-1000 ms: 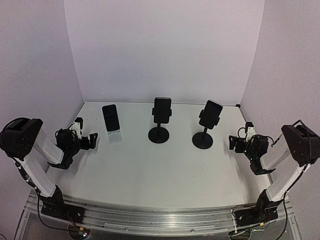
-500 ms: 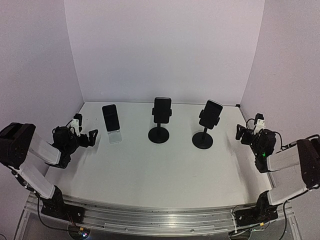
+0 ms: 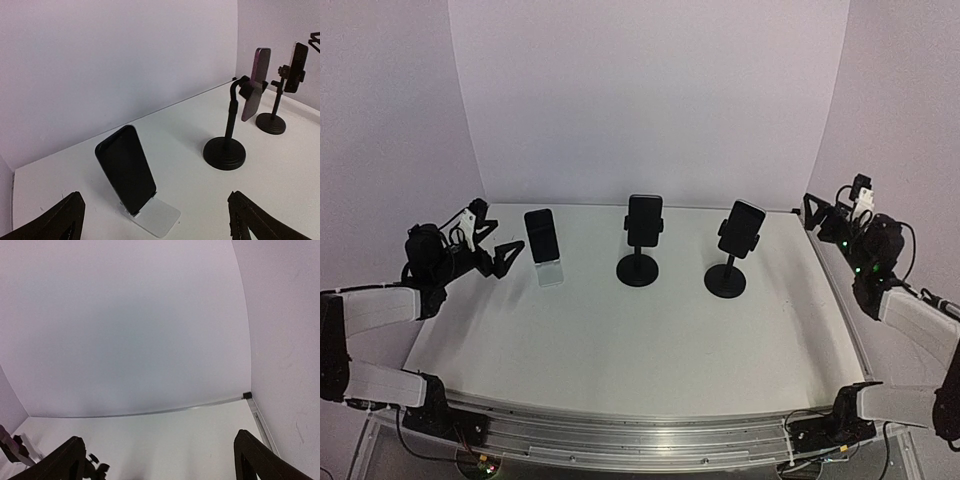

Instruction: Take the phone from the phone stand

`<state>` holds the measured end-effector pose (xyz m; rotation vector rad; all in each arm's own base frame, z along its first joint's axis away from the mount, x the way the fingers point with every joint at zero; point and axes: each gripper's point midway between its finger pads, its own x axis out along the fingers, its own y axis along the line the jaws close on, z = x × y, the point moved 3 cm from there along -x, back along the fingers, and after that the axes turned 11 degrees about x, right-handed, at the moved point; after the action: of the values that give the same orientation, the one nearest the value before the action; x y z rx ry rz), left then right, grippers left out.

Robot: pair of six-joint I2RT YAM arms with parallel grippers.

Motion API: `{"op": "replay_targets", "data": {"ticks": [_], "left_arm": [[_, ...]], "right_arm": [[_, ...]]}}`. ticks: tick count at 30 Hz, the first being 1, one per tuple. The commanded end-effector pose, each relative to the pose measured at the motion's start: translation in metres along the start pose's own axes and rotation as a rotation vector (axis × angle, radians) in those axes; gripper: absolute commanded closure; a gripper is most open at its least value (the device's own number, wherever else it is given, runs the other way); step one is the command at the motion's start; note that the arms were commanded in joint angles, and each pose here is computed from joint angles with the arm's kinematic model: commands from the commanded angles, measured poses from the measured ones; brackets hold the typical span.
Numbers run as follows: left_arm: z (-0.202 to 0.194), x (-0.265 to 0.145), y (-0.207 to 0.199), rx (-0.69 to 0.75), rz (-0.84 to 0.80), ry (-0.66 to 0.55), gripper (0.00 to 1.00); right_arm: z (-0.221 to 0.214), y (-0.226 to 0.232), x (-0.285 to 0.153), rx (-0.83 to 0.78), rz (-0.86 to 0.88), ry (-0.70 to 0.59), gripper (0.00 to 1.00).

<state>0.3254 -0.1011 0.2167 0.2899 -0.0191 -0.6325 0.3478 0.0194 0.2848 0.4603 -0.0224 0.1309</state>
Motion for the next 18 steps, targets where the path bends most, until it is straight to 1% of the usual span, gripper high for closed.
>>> {"op": "replay_targets", "data": {"ticks": [1, 2, 3, 5, 6, 7, 8, 9, 10, 11, 12, 13, 14, 15, 16, 17, 18], "left_arm": [[0.057, 0.007, -0.018, 0.163, -0.244, -0.109, 0.00], [0.065, 0.010, -0.021, 0.162, -0.282, -0.122, 0.00], [0.065, 0.012, -0.024, 0.150, -0.311, -0.119, 0.00], [0.081, 0.026, -0.034, 0.118, -0.444, -0.134, 0.00], [0.092, 0.031, -0.037, 0.124, -0.489, -0.149, 0.00], [0.090, 0.038, -0.043, 0.092, -0.543, -0.129, 0.00], [0.101, 0.049, -0.049, 0.093, -0.592, -0.134, 0.00], [0.103, 0.064, -0.057, 0.079, -0.649, -0.119, 0.00], [0.110, 0.068, -0.060, 0.085, -0.662, -0.126, 0.00], [0.107, 0.082, -0.068, 0.063, -0.693, -0.102, 0.01], [0.108, 0.089, -0.068, 0.057, -0.697, -0.096, 0.01], [0.108, 0.110, -0.076, 0.030, -0.740, -0.074, 0.01], [0.113, 0.115, -0.078, 0.033, -0.750, -0.080, 0.01], [0.107, 0.129, -0.082, 0.015, -0.771, -0.056, 0.02], [0.109, 0.142, -0.089, 0.019, -0.805, -0.043, 0.06], [0.102, 0.152, -0.097, 0.024, -0.830, -0.020, 0.08], [0.102, 0.157, -0.104, 0.045, -0.837, -0.022, 0.09]], "right_arm": [[0.056, 0.039, 0.002, -0.015, 0.108, -0.049, 0.02], [0.065, 0.045, 0.004, -0.016, 0.124, -0.048, 0.02], [0.072, 0.051, 0.007, -0.016, 0.141, -0.052, 0.02], [0.092, 0.072, 0.016, 0.000, 0.222, -0.028, 0.02], [0.091, 0.080, 0.022, 0.008, 0.266, 0.003, 0.03], [0.099, 0.091, 0.025, 0.017, 0.306, 0.002, 0.04], [0.096, 0.105, 0.032, 0.021, 0.355, 0.036, 0.06], [0.103, 0.134, 0.039, -0.002, 0.420, 0.044, 0.06], [0.096, 0.144, 0.043, -0.014, 0.442, 0.060, 0.06], [0.099, 0.171, 0.046, -0.036, 0.502, 0.061, 0.06], [0.097, 0.188, 0.048, -0.044, 0.542, 0.068, 0.07], [0.087, 0.235, 0.052, -0.062, 0.649, 0.095, 0.07], [0.077, 0.245, 0.054, -0.060, 0.667, 0.115, 0.07], [0.074, 0.263, 0.055, -0.071, 0.699, 0.118, 0.07], [0.059, 0.280, 0.057, -0.087, 0.712, 0.134, 0.06], [0.050, 0.287, 0.059, -0.102, 0.713, 0.147, 0.06], [0.044, 0.290, 0.060, -0.107, 0.709, 0.156, 0.06]]}}
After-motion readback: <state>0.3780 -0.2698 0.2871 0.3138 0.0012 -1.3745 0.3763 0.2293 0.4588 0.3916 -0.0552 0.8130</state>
